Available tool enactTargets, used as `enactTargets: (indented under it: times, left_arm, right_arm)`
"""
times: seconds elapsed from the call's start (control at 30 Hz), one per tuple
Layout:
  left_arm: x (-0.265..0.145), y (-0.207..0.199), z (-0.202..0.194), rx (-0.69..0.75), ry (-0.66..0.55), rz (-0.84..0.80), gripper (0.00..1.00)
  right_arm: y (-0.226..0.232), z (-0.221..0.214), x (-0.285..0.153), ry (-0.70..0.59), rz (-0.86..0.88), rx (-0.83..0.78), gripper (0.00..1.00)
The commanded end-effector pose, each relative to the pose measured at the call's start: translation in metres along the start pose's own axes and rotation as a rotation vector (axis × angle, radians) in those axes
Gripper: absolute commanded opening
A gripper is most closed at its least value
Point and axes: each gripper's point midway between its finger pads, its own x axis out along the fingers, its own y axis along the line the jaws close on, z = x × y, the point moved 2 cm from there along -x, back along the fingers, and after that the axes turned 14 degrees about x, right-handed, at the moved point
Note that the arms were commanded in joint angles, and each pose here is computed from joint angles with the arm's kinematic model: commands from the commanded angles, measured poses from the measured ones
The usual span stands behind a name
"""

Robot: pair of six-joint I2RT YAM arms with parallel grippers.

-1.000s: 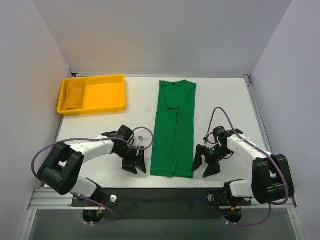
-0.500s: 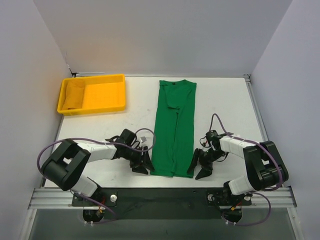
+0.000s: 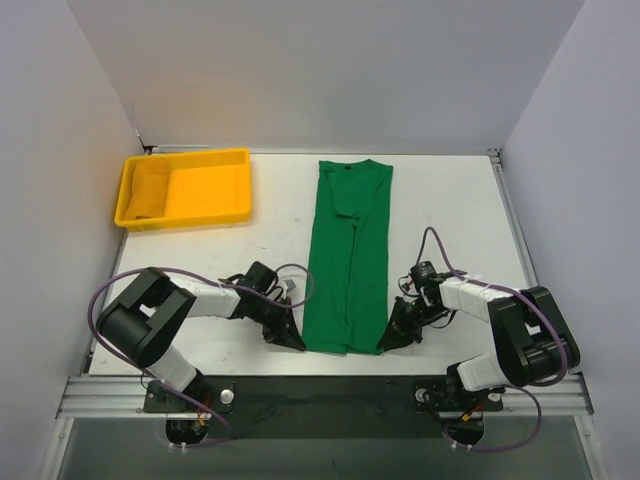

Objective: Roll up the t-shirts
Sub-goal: Roll the T-shirt to the center of the board.

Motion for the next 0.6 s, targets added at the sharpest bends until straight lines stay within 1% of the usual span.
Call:
enactTargets:
  times: [0.0,0.17,0.3,0.43,0.57]
  left_arm:
    - [0.004,0.014,0.011,0.044,-0.067,0.078,0.00]
    - [-0.004,-0.013,0.023,0.127,-0.120,-0.010,0.00]
    - [-0.010,-0.028,0.032,0.177,-0.153,-0.044,0.00]
    - [-0.014,-0.042,0.037,0.215,-0.148,-0.087,0.00]
    - [-0.018,-0.059,0.048,0.285,-0.184,-0.147,0.00]
  right_arm:
    - [-0.029,-0.024,-0.001,0.061,-0.114,0.107,0.00]
    - [-0.010,-0.021,-0.013,0.029,-0.017,0.040,0.00]
    - [-0.005,-0.018,-0.023,-0.006,0.004,-0.014,0.00]
    - [0.008,-0.006,-0.036,-0.037,0.075,0.007,0.00]
    - [0.013,0.008,-0.044,-0.054,0.115,0.057,0.00]
